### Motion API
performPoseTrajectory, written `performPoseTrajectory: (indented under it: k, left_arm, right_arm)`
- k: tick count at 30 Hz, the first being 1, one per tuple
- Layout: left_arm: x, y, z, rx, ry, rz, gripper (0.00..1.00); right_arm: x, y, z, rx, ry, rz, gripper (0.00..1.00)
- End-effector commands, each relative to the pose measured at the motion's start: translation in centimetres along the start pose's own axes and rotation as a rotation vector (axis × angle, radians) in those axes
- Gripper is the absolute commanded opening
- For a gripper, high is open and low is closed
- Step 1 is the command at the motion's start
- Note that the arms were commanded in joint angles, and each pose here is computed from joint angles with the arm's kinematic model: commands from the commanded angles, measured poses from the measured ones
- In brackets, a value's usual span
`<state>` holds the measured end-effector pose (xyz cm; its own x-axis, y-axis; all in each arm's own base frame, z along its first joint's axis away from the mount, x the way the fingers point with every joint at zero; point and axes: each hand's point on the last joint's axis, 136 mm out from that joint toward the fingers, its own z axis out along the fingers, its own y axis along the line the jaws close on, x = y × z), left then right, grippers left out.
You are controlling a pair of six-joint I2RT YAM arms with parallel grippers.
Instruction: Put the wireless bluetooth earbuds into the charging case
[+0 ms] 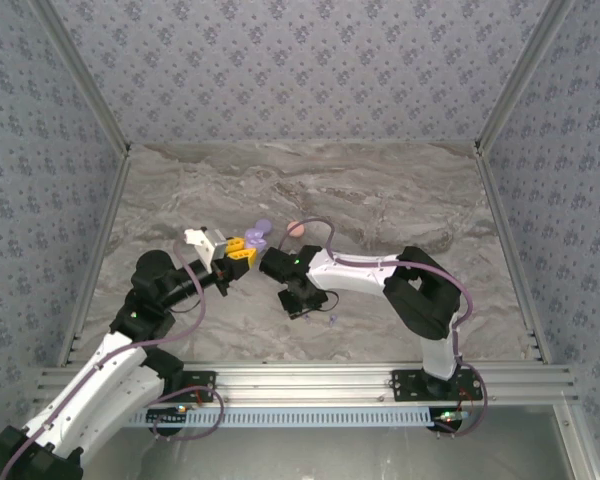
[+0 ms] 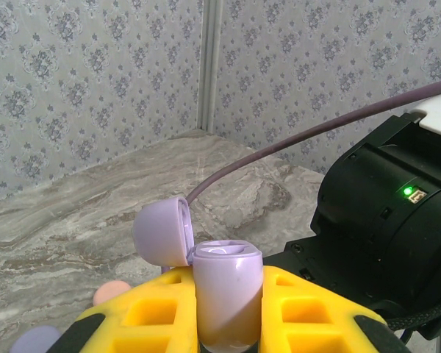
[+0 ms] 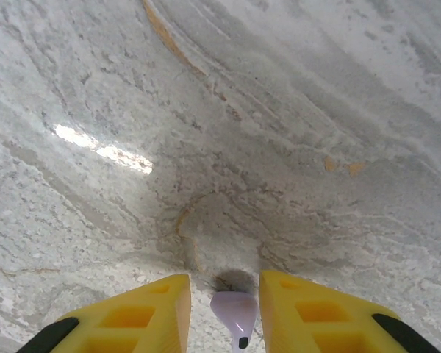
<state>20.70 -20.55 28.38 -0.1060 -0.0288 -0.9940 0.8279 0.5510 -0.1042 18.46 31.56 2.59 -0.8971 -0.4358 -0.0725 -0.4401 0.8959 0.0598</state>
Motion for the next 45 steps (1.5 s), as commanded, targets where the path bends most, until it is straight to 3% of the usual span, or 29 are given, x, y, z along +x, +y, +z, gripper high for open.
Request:
performPoseTrajectory:
  k: [1,24,45]
  left_arm:
    - [-1.9,-0.3,-0.2,0.002,-0.043,0.038,0.00]
    - [-1.9,-0.2,-0.1,-0.001,-0.040,0.037,0.00]
    - [-1.8,-0.3,-0.2,0.000,-0.035,0.027,0.00]
  right_arm:
    - [0.4,-0.6,-0.1,0.037,0.016,-0.011,0.34]
    - [2.3,-0.3,0.9,0.048,0.114,-0.043,0.31]
    - [-0.2,-0.5,0.5,0.068,0.005,-0.020,0.24]
